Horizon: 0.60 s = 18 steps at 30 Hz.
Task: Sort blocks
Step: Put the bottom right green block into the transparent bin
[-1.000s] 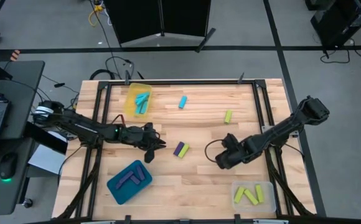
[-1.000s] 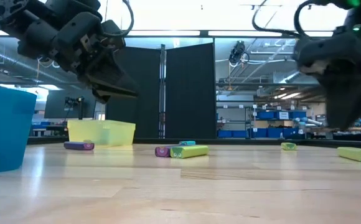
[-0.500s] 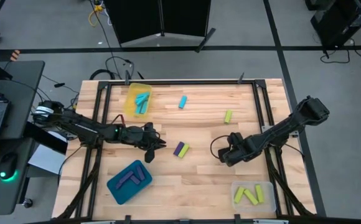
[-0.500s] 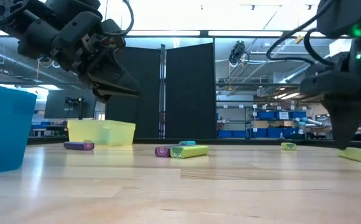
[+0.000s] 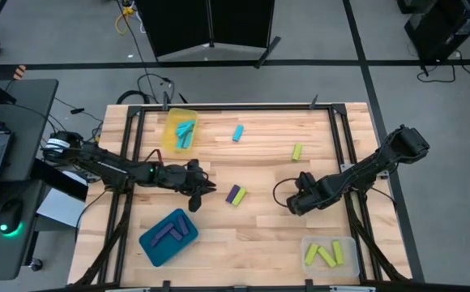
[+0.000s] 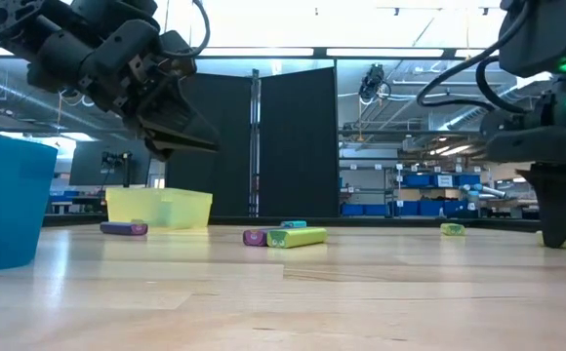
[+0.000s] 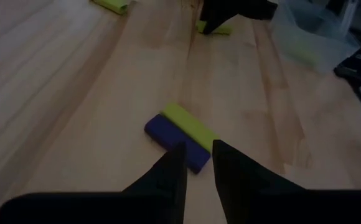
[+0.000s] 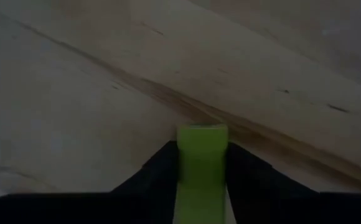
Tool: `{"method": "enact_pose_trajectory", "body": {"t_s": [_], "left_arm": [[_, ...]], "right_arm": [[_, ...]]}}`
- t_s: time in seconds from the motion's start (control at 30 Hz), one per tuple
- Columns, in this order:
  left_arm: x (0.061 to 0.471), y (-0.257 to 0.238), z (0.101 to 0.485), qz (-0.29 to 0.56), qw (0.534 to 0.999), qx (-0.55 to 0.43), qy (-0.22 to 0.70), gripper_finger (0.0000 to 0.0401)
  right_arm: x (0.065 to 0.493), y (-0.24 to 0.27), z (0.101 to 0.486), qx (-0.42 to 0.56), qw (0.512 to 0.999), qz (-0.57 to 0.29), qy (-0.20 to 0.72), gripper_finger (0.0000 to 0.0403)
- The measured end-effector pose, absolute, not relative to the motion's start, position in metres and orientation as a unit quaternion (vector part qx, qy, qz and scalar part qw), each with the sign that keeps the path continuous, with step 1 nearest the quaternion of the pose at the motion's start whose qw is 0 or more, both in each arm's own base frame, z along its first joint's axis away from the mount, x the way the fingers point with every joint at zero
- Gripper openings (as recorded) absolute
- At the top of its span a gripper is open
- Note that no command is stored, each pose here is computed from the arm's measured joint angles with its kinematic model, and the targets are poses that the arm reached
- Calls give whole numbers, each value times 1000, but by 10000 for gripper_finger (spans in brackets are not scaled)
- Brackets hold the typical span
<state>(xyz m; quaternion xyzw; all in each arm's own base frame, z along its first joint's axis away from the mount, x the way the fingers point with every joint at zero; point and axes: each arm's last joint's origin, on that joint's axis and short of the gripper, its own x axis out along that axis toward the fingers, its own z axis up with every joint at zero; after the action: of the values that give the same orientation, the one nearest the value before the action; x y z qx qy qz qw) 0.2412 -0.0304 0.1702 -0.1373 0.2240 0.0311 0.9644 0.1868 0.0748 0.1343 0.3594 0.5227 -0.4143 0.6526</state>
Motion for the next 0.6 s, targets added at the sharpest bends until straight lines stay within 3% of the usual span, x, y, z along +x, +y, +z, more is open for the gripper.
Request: {"method": "enact_pose_trajectory", "body": {"t_s": [0.23,0.6], "left_arm": [[240,-28,168,71,963,-131,226,81],[239,-25,167,107,961,-118,225,69]], "right_arm": [[200,77,153,351,659,-387,541,112],[232,128,264,418,691,-278,520,112]]}}
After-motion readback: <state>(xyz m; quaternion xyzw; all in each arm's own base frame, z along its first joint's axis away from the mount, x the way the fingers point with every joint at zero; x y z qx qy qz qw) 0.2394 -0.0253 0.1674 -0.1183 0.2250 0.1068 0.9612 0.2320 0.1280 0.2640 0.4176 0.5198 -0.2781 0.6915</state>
